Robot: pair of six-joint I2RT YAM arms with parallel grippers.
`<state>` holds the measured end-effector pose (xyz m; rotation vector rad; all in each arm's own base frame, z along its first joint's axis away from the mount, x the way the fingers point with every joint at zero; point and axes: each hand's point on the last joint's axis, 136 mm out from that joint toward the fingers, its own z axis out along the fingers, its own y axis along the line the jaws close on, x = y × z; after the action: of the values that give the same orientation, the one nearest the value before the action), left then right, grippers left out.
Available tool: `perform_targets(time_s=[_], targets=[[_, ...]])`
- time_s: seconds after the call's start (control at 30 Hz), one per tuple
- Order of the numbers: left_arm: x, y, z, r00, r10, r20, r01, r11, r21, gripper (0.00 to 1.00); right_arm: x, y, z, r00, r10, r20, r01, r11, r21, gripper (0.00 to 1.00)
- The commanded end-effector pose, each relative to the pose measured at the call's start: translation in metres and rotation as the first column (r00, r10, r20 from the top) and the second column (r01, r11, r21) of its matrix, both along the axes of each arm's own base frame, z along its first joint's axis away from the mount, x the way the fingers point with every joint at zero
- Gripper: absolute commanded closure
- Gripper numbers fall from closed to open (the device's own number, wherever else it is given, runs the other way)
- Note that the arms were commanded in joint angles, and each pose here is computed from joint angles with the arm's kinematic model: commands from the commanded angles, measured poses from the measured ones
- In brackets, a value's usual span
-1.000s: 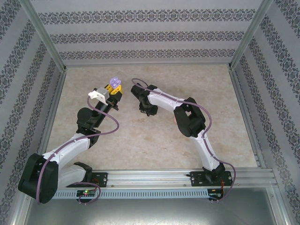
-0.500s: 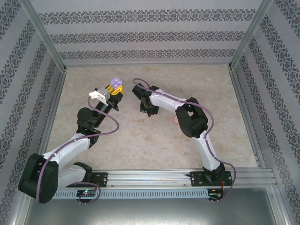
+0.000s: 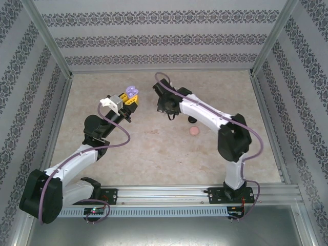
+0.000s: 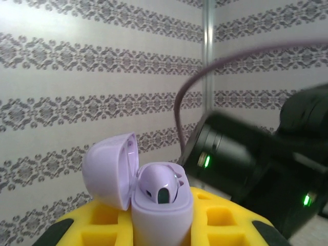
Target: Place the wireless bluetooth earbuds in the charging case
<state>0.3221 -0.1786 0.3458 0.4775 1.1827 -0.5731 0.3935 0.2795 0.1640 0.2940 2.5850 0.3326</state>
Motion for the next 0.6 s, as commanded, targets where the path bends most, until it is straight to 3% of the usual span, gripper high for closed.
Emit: perform_targets(time_s=[0.0,0.33,0.57], targets=[[-0.013,-0.009,0.023,0.994,-0.080,0.073,0.076,0.996,0.050,1.00,0.001,-0.012,0.052,0.989,0.042,0.142,-0.042,0.999,-0.004,0.86],[-0.030,-0.048,0.021,0.961,-0.268,0.071,0.249,0.947,0.204,1.00,-0.033,-0.023,0.190,0.872,0.135,0.470,-0.181,0.982,0.053,0.86],[-0.029,-0.067,0.013,0.953,-0.295,0.064,0.269,0.926,0.264,1.00,-0.067,-0.021,0.241,0.777,0.181,0.603,-0.262,0.964,0.048,0.86]])
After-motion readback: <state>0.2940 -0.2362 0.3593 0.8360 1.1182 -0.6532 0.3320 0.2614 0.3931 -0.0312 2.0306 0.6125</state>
